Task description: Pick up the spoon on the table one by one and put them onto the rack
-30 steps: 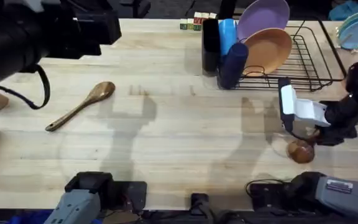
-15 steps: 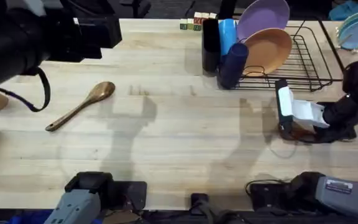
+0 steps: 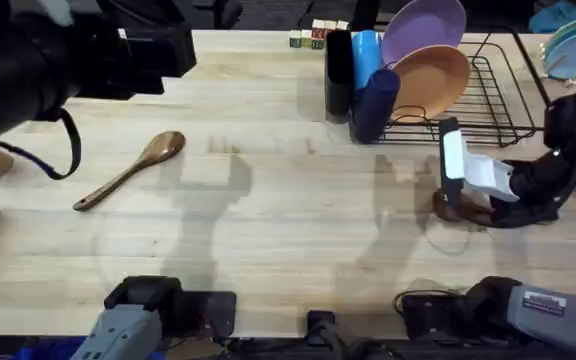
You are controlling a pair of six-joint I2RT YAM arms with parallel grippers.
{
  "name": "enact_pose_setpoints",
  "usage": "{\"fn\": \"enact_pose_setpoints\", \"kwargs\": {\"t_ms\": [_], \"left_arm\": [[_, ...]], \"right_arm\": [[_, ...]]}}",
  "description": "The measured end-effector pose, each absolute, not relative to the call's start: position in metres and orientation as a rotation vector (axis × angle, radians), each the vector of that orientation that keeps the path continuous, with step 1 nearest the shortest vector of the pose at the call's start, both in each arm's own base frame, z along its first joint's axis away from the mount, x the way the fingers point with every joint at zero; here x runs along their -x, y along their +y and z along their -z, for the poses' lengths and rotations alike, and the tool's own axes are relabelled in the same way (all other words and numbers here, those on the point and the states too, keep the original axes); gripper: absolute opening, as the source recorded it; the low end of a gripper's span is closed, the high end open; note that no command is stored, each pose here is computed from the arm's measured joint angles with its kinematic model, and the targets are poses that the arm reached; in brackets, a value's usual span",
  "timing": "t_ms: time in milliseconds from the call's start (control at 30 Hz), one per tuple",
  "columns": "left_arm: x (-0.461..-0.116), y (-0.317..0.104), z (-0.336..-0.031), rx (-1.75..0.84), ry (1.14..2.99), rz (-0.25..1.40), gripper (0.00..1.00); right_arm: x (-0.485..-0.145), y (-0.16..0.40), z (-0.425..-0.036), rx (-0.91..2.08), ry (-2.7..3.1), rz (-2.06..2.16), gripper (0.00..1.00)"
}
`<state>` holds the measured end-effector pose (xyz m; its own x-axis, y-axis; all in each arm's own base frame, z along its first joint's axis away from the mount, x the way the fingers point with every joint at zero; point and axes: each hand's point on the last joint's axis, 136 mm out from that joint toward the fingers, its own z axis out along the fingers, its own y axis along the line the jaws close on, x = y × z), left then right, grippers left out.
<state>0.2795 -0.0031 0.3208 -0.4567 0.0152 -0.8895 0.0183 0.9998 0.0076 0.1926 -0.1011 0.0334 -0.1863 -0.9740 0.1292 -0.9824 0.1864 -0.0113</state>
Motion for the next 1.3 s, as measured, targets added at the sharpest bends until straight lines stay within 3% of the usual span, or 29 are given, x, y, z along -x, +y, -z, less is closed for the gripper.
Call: {"fn": "enact_pose_setpoints", "kwargs": {"t_ms": [467,667,1300], "left_arm": [[-0.280,-0.003,-0.321,-0.023,2.045,0.003,0.993],[-0.280,-0.003,-0.321,-0.023,2.045,0.003,0.993],[-0.280,-0.003,-0.321,-0.023,2.045,0.003,0.993]], "right_arm": [[-0.219,-0.025,-0.041,-2.024,-2.564,0.089,0.034],[-0.242,0.002,-0.065,-2.123,-2.661,0.164,0.034],[-0.250,0.079,-0.110,-2.414,-2.693,0.361,0.034]]}}
